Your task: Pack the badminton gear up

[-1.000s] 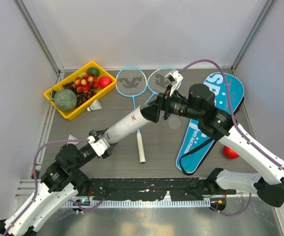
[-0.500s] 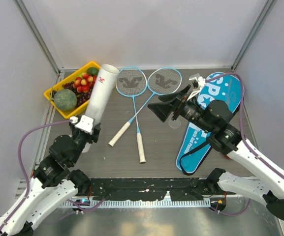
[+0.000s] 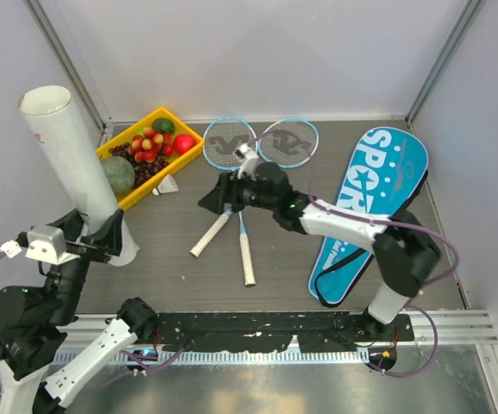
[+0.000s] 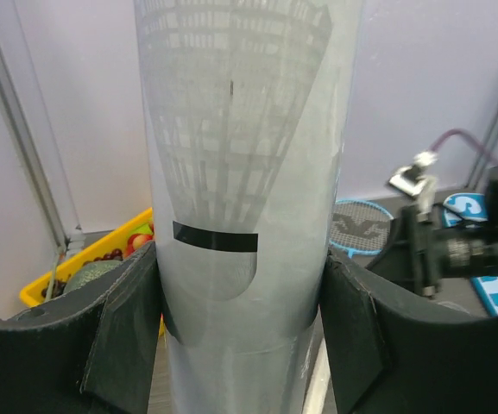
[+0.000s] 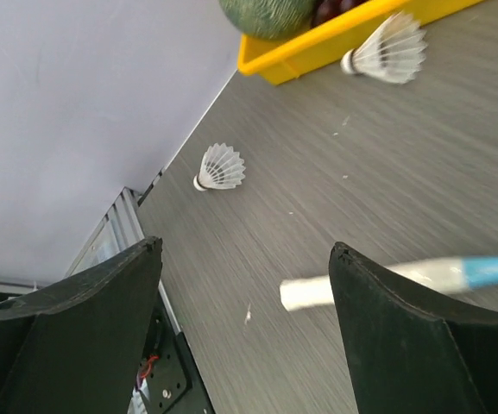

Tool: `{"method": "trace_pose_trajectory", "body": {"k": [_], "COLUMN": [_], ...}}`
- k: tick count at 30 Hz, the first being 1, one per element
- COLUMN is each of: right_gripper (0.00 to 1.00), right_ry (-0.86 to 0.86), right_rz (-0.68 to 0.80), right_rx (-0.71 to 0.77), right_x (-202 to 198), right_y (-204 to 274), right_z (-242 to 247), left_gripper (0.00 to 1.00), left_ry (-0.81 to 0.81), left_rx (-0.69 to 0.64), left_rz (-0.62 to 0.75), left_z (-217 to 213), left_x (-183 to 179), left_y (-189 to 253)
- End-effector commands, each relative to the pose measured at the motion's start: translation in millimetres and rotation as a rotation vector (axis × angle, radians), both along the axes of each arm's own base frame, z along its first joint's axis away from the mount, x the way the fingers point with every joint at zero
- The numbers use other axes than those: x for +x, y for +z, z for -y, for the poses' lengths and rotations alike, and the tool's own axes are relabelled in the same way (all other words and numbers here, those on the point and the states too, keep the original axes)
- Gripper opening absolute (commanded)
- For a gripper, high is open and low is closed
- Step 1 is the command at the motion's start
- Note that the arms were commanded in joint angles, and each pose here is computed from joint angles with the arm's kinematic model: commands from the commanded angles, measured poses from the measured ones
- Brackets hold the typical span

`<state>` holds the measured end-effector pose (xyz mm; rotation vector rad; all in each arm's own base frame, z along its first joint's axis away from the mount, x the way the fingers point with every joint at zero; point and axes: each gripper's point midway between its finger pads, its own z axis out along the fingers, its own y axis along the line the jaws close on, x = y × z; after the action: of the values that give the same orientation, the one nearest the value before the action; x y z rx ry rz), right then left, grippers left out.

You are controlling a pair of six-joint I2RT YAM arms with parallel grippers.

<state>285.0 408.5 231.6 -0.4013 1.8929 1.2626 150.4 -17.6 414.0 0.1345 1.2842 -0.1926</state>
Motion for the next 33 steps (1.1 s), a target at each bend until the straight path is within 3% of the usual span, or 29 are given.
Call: {"method": "trace_pose_trajectory", "body": {"k": [1, 5, 6, 7, 8, 14, 21, 33], "right_gripper": [0.81, 0.80, 0.80, 0.79, 0.79, 0.77, 0.73, 0.72], "right_ry": [0.168, 0.253, 0.268, 0.290, 0.313, 0.424, 0.415, 0.402], "right_rz": [0.012, -0.032, -0.065, -0.056, -0.082, -0.105, -0.257, -0.397], "right_rx": [0.093, 0.074, 0.040, 0.060, 0.042, 0.103, 0.219, 0.236], "right_x": [-9.4, -11.5, -11.2, -13.7, -15.4, -27.7, -27.7, -45.0], "right_y": [17.5, -2.8, -30.0, -16.7, -37.2, -45.5, -63.3, -103.6], "right_z": [-74.0, -132.7, -144.6, -158.2, -170.7, -228.9, -254.7, -277.7], "left_gripper": [0.18, 0.19, 0.18, 0.18, 0.18, 0.18, 0.18, 0.18], "left_ry": [-0.117, -0.181, -0.194, -0.210, -0.222, -0.244, -0.248, -0.232], "left_rx": [-0.053, -0.086, -0.095, -0.094, -0.094, -0.103, -0.108, -0.120], "left_rz": [0.011, 0.004, 0.011, 0.012, 0.015, 0.014, 0.019, 0.030], "left_z": [11.2, 18.5, 19.0, 21.7, 22.9, 22.6, 19.4, 13.7], "left_x": [-16.1, -24.0, -26.6, -27.6, -29.5, -35.7, -40.5, -42.8], "left_y": [9.4, 9.7, 11.4, 11.2, 11.5, 10.8, 7.7, 2.0]}}
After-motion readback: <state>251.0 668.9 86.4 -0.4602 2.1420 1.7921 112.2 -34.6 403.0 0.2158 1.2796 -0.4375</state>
